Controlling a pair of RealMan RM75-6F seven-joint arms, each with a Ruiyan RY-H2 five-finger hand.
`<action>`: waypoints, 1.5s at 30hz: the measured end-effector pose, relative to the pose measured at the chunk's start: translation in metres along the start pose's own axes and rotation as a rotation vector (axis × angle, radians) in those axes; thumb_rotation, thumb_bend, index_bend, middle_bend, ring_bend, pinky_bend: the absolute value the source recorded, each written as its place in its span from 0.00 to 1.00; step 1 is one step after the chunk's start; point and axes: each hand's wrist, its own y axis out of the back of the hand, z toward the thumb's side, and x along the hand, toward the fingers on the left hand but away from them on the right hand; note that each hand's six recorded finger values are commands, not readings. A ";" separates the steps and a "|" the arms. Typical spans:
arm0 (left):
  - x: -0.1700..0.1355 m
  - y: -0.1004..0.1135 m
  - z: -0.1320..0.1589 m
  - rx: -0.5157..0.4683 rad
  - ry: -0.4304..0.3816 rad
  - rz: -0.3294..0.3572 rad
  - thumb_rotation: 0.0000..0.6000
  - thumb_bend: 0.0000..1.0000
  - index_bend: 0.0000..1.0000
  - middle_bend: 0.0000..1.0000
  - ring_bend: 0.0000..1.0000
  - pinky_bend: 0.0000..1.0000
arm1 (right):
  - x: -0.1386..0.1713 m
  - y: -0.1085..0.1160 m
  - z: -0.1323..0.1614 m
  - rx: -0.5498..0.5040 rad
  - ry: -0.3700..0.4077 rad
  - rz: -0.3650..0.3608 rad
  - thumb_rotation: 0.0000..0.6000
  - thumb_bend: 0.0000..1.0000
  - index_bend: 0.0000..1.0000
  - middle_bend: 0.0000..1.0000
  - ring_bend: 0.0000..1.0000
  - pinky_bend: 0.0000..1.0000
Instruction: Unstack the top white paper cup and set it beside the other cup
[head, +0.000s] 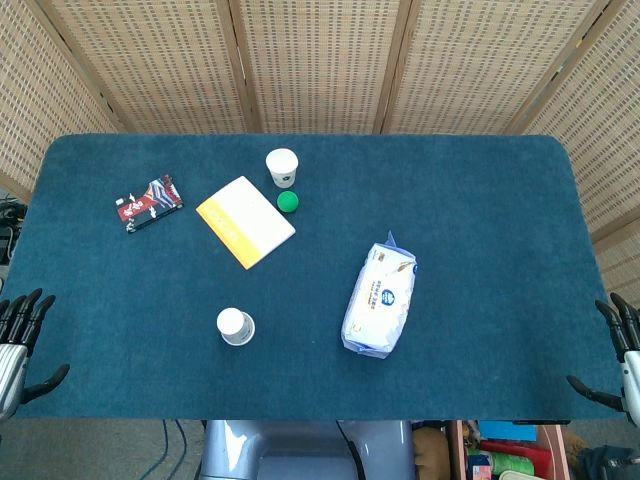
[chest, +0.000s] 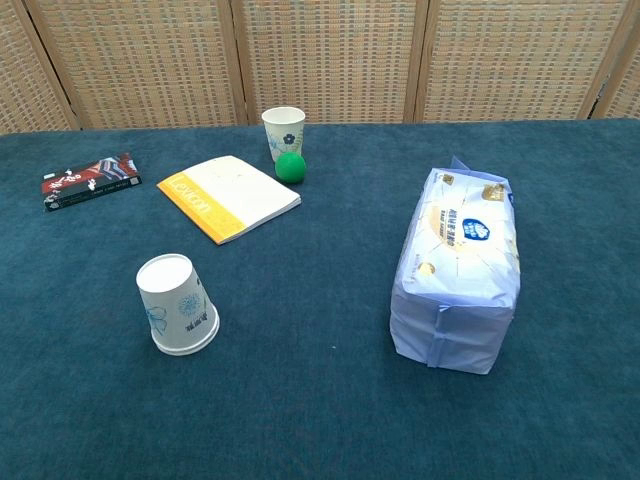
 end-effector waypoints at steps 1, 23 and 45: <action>0.000 -0.001 0.001 0.000 -0.003 -0.001 1.00 0.24 0.00 0.00 0.00 0.00 | 0.000 0.000 0.000 -0.001 0.000 -0.001 1.00 0.00 0.00 0.00 0.00 0.00; 0.062 -0.032 0.077 0.047 -0.206 -0.233 1.00 0.24 0.00 0.00 0.00 0.00 | -0.002 0.000 -0.005 -0.022 -0.011 0.013 1.00 0.00 0.00 0.00 0.00 0.00; 0.135 -0.086 0.216 0.073 -0.370 -0.406 1.00 0.24 0.26 0.00 0.00 0.00 | -0.010 -0.002 -0.013 -0.039 -0.031 0.037 1.00 0.00 0.00 0.00 0.00 0.00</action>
